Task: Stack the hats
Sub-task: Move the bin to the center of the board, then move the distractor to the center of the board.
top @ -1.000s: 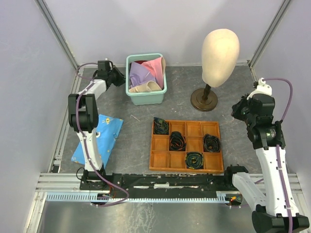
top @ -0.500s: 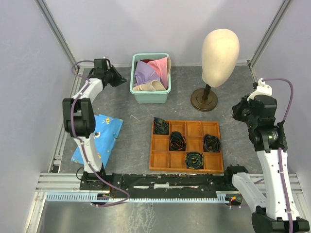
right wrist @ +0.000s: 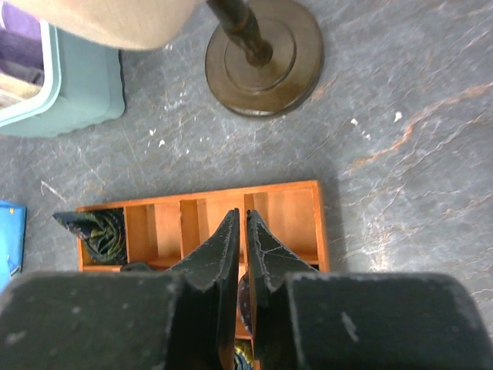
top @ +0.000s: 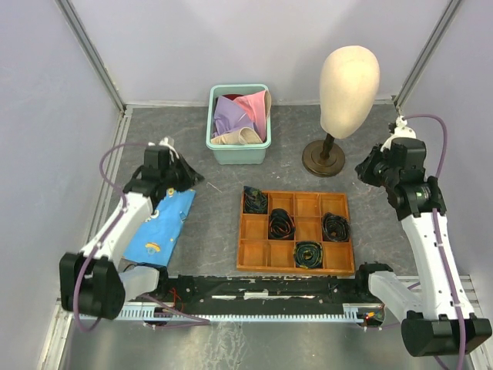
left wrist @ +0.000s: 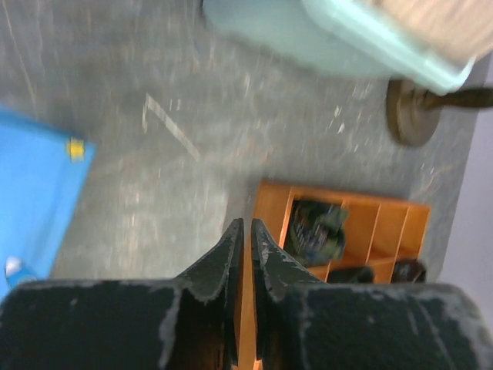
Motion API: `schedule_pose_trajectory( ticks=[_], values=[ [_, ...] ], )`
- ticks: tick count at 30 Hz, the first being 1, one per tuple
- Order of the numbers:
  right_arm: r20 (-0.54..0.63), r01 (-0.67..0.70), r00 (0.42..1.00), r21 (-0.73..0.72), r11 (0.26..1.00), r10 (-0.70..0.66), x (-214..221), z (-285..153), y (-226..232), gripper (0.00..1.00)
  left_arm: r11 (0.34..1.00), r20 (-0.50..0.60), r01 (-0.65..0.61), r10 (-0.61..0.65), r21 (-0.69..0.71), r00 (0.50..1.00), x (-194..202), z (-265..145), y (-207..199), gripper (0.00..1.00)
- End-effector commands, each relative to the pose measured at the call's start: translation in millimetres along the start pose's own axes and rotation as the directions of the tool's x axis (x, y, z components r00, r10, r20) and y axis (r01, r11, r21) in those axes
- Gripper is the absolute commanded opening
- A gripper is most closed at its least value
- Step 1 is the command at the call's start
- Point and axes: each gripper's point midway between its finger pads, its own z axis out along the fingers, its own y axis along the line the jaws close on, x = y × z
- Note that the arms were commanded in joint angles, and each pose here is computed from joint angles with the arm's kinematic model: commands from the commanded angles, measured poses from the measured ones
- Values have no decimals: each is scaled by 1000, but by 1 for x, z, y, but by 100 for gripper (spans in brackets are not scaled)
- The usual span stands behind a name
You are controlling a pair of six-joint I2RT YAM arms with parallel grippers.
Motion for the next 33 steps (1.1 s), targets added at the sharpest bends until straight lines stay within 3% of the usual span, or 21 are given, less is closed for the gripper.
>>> schedule_pose_trajectory(
  ticks=[1,4,11,14,15,16,22,27,33],
  values=[
    [-23,-27,999,-83,996,26,-1,-7,19,15,994,50,76,-72,-84,996,32,-31,24,16],
    [-25,-17,1000,-116,993,14,3,-10,24,20,981,88,97,-83,-171,993,45,-42,51,26],
    [-29,-14,1000,-154,988,10,8,-17,31,25,951,48,126,-117,-283,992,65,-36,80,30],
    [-26,-1,1000,-159,987,-3,8,-21,32,25,930,74,167,-151,-328,986,65,-31,94,22],
    [-21,5,1000,-158,987,-8,7,-22,32,25,923,82,192,-175,-334,981,65,-29,98,9],
    [-18,7,1000,-156,988,-10,7,-23,32,26,910,93,231,-212,-345,973,65,-28,105,4],
    [-3,17,1000,-164,986,-18,5,-28,34,29,815,119,399,-387,-420,914,79,-20,151,3],
    [-1,45,999,-167,985,-46,7,-29,34,30,780,193,420,-373,-465,907,52,-23,173,3],
    [-13,72,997,-162,984,-75,13,-26,32,31,782,146,396,-374,-481,916,28,14,186,3]
  ],
)
